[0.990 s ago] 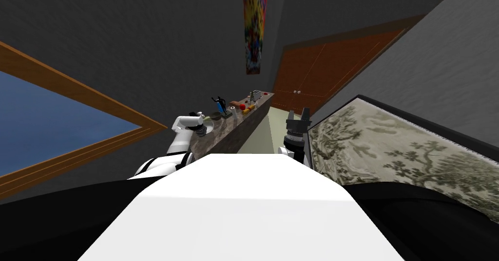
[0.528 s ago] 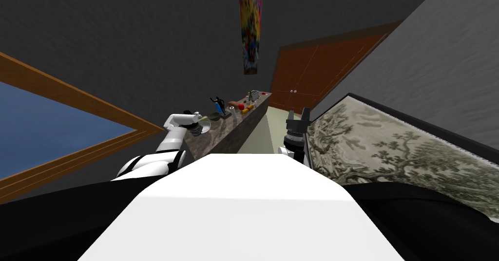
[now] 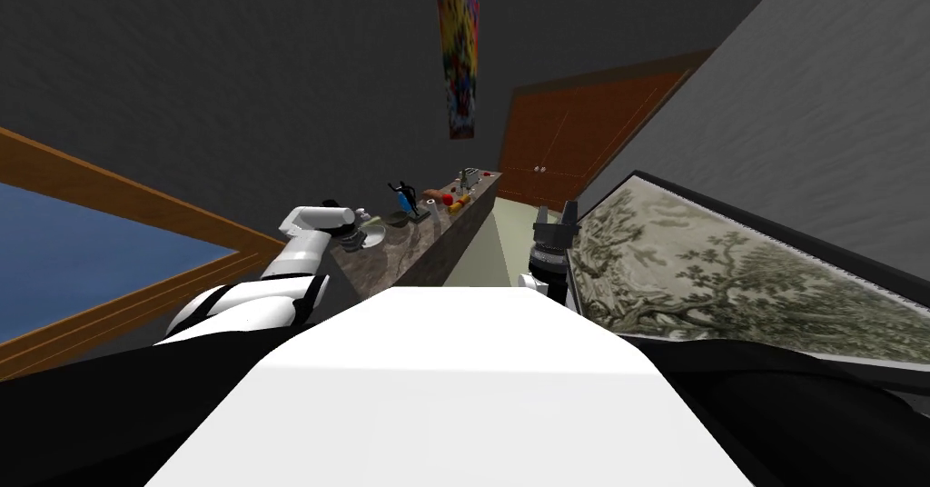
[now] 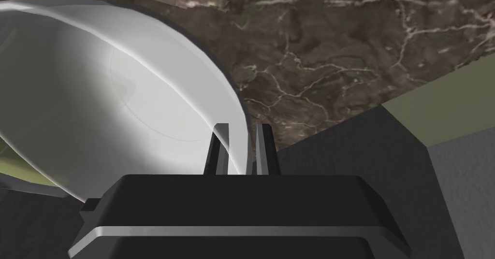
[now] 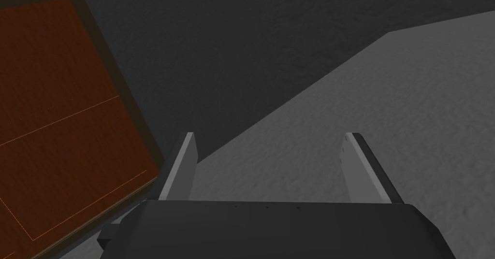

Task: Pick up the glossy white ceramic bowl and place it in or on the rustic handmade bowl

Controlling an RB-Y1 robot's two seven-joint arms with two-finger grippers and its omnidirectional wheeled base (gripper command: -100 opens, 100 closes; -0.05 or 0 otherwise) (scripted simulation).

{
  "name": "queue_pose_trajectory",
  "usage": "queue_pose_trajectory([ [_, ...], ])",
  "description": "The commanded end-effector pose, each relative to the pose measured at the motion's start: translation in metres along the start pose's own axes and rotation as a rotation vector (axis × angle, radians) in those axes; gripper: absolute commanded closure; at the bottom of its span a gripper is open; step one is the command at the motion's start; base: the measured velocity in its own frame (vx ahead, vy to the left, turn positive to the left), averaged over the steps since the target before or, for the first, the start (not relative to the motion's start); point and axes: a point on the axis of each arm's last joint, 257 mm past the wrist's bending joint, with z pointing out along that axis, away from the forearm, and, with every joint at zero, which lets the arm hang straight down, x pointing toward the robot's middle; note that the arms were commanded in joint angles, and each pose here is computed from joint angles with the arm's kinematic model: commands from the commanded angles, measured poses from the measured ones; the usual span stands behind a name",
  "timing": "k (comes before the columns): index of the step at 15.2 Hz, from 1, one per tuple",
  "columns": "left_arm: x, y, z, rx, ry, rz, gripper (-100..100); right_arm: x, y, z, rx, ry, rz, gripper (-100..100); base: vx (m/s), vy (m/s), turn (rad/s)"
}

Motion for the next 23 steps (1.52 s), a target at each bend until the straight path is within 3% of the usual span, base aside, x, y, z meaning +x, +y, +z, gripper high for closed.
queue_pose_trajectory([
  [1,-0.010,-0.003,-0.004,0.003,0.001,0.013,100,0.000,0.000,0.000,0.000,0.000,0.000,0,-0.001,0.060,-0.120],
  [2,-0.021,-0.004,-0.010,0.005,0.003,0.025,100,0.000,0.000,0.000,0.000,0.000,0.000,0,0.000,0.062,-0.136],
  [10,-0.059,-0.010,-0.033,0.029,0.024,0.070,100,0.000,0.000,0.000,0.000,0.000,0.000,0,0.002,0.062,-0.127],
  [15,-0.077,-0.016,-0.048,0.063,0.050,0.098,100,0.000,0.000,0.000,0.000,0.000,0.000,0,0.005,0.051,-0.173],
  [23,-0.088,-0.029,-0.066,0.136,0.098,0.153,100,0.000,0.000,0.000,0.000,0.000,0.000,0,0.014,0.028,-0.169],
])
